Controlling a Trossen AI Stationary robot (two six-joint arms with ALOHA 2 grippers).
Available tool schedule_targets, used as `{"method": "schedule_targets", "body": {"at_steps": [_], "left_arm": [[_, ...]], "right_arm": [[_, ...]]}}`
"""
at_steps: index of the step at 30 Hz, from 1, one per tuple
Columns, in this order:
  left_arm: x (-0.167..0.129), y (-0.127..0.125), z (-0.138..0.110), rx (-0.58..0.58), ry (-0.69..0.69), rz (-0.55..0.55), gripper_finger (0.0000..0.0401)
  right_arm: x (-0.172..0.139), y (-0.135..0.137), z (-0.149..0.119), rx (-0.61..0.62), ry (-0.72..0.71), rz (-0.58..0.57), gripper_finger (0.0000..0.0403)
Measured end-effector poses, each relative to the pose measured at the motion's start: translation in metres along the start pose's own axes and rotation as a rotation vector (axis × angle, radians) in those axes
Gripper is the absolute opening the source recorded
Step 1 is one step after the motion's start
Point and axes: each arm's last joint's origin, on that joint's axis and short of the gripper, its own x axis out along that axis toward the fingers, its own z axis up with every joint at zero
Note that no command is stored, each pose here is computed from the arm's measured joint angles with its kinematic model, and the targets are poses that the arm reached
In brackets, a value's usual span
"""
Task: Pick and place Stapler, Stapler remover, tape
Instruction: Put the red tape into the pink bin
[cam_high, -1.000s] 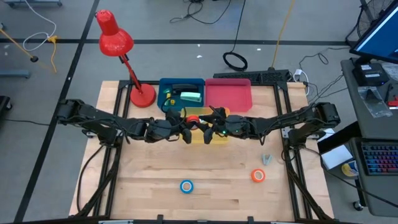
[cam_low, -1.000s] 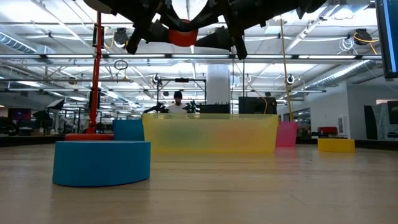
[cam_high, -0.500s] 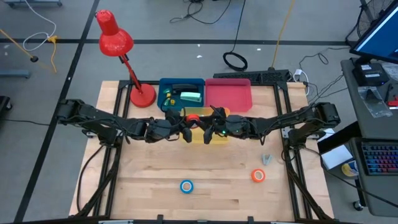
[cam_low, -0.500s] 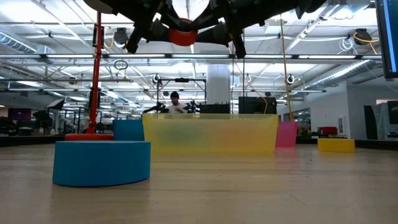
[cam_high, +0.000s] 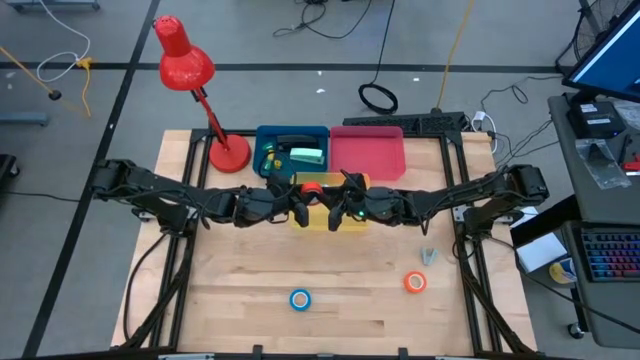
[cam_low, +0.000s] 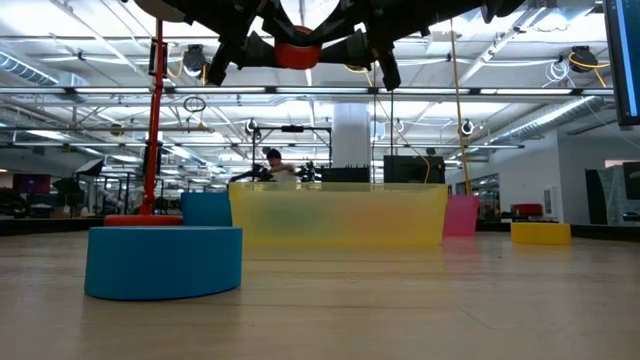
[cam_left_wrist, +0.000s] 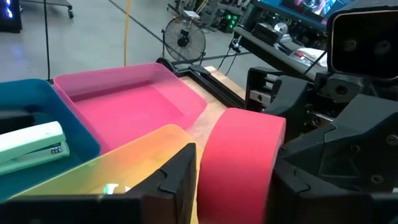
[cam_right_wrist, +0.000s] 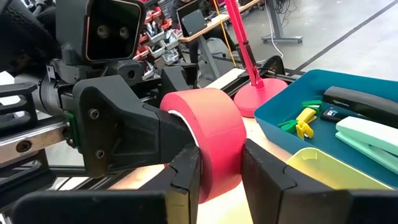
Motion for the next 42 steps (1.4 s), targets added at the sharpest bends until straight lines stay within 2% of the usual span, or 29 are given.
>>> {"method": "schedule_targets", "body": {"at_steps": [11, 22, 27, 38, 40, 42], "left_arm": [[0.0, 0.001, -0.002, 0.009, 0.029, -0.01, 0.0137], [0.0, 0.002, -0.002, 0.005, 0.026, 0.008, 0.0227], [-0.003, 0.002, 0.0, -0.008, 0.032, 0.007, 0.025], [-0.011, 0.003, 0.006, -0.054, 0.068, -0.029, 0.0236], [-0.011, 0.003, 0.006, -0.054, 0.074, -0.033, 0.0232], [-0.014, -0.005, 0.009, -0.075, 0.095, -0.127, 0.0229]], "right_arm": [[0.0, 0.0, -0.001, 0.0, 0.003, -0.001, 0.0079], [0.0, 0.0, -0.001, 0.014, 0.001, -0.003, 0.0079], [0.0, 0.0, -0.001, 0.015, 0.0, -0.005, 0.0079], [0.001, 0.0, 0.0, 0.018, -0.022, -0.028, 0.0079], [0.0, -0.002, 0.0, 0.011, -0.036, -0.068, 0.0079], [0.001, -0.008, -0.001, -0.008, -0.053, -0.16, 0.0061]]}}
